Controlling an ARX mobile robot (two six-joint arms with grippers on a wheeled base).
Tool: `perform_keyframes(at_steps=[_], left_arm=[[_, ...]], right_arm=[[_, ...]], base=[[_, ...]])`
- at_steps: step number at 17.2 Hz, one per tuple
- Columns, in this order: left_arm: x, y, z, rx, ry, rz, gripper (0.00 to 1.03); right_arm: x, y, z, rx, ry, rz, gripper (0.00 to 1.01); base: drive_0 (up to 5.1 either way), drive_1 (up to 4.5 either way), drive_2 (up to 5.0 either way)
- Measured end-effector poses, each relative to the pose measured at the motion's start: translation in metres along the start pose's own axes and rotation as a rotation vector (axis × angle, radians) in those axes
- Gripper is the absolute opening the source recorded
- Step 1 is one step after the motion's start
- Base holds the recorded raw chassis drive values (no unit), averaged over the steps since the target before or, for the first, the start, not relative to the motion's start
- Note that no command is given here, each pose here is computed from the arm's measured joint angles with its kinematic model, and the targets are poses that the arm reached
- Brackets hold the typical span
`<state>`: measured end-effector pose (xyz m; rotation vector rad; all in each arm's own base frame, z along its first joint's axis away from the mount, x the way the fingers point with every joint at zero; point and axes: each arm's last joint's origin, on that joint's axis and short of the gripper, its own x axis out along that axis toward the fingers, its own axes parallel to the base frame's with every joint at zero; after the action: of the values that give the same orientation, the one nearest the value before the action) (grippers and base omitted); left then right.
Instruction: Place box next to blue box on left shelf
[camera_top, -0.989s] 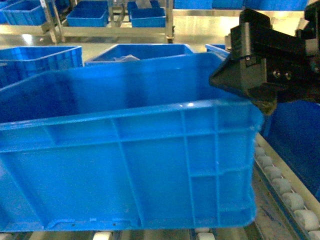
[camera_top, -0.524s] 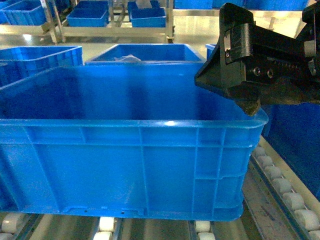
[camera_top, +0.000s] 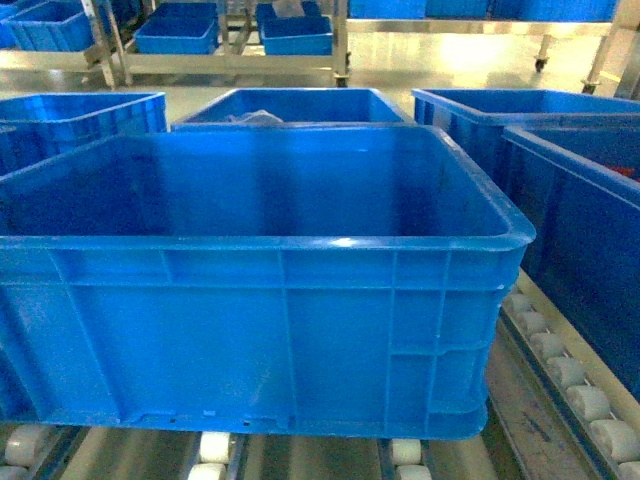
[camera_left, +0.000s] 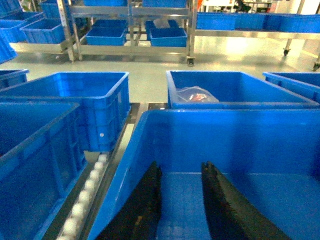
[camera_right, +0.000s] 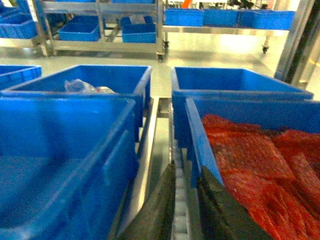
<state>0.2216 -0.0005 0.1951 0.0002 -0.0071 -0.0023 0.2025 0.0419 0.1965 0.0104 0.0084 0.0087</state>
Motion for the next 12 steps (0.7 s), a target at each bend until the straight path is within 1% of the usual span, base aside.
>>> perform_keyframes(at_steps=[1, 2, 3, 4, 6, 9, 11, 12], left_arm=[[-0.009, 0.001, -0.007, 0.0, 0.021, 0.007, 0.15], [-0.016, 0.001, -0.011, 0.0, 0.031, 0.005, 0.05], [-0.027, 0.001, -0.013, 0.0, 0.023, 0.003, 0.02], [-0.034, 0.0, -0.013, 0.0, 0.009, 0.002, 0.02], [-0.046, 0.0, -0.018, 0.0, 0.022, 0.003, 0.02], [-0.051, 0.0, -0.02, 0.0, 0.027, 0.002, 0.02], [-0.06, 0.0, -0.021, 0.0, 0.019, 0.003, 0.02], [-0.066, 0.0, -0.026, 0.0, -0.01, 0.002, 0.02]], right_arm=[[-0.007, -0.007, -0.006, -0.005, 0.012, -0.014, 0.04], [-0.013, -0.012, -0.008, -0.007, 0.01, -0.02, 0.01], [-0.023, -0.017, -0.01, -0.005, -0.003, -0.012, 0.01], [-0.029, -0.02, -0.012, -0.005, -0.004, -0.009, 0.01], [-0.039, -0.026, -0.018, -0.006, 0.007, -0.013, 0.01], [-0.043, -0.028, -0.019, -0.006, 0.006, -0.013, 0.01], [-0.051, -0.031, -0.021, -0.005, 0.001, -0.007, 0.01], [-0.056, -0.04, -0.023, -0.005, 0.003, -0.008, 0.01]], base=[[0.0, 0.0, 0.0], [0.0, 0.0, 0.0], [0.0, 0.0, 0.0], [0.0, 0.0, 0.0], [0.0, 0.0, 0.0], [0.0, 0.0, 0.0], [0.0, 0.0, 0.0], [0.0, 0.0, 0.0]])
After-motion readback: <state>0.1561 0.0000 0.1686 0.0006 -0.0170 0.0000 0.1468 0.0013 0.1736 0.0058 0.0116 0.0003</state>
